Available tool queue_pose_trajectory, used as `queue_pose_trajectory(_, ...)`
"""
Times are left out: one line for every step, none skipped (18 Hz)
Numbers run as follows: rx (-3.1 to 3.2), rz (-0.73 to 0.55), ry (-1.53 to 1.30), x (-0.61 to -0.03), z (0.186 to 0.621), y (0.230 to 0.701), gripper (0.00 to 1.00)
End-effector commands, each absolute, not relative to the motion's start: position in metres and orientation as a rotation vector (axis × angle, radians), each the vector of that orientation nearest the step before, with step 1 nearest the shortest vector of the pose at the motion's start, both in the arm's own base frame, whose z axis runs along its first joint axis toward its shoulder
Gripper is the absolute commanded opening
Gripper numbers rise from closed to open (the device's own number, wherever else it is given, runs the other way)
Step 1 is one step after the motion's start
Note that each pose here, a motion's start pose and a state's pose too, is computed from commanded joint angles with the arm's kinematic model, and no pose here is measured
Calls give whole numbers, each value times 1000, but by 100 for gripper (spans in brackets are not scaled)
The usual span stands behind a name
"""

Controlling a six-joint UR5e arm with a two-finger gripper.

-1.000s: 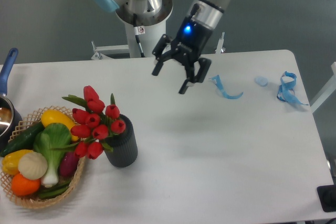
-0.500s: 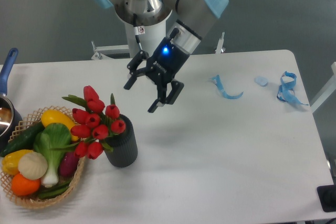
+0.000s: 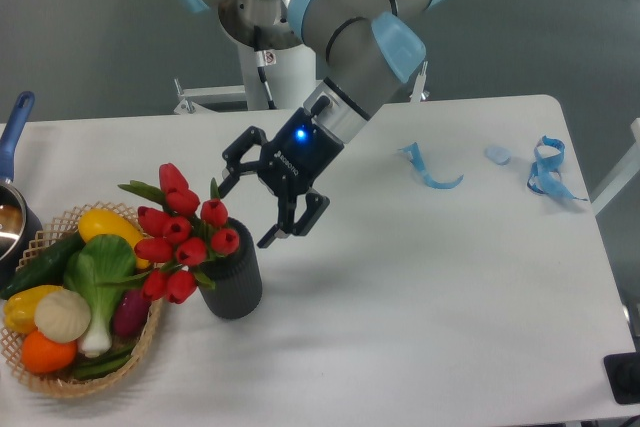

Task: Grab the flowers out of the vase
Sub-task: 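Lower the open gripper around the red tulip stems above the vase rim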

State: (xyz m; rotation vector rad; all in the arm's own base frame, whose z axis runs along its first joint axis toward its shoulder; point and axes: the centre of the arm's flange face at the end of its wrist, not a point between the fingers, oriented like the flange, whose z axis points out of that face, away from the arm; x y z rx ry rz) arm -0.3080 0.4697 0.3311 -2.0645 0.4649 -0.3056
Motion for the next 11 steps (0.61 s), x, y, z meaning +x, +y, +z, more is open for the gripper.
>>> queue_pose_trajectory(-2062, -304, 473, -306, 331, 471, 100)
queue_pose_trajectory(-2055, -297, 491, -304, 333, 477, 100)
queue_pose_trajectory(-2056, -300, 508, -301, 329, 483, 100)
queue_pose_trajectory(-2056, -296, 519, -300, 326, 487, 100)
queue_pose_trajectory(-2056, -298, 527, -299, 322, 490, 100)
queue_pose_trajectory(-2054, -299, 541, -295, 320, 494, 100)
queue_pose_trajectory(-2049, -297, 555, -291, 320, 497, 100)
queue_pose_trajectory(-2049, -301, 557, -290, 319, 498, 100)
queue_pose_trajectory(-2047, -305, 565, -288, 318, 501, 100)
queue_pose_trajectory(-2045, -308, 573, -285, 318, 503, 100)
queue_pose_trajectory(-2047, -310, 571, -285, 318, 503, 100)
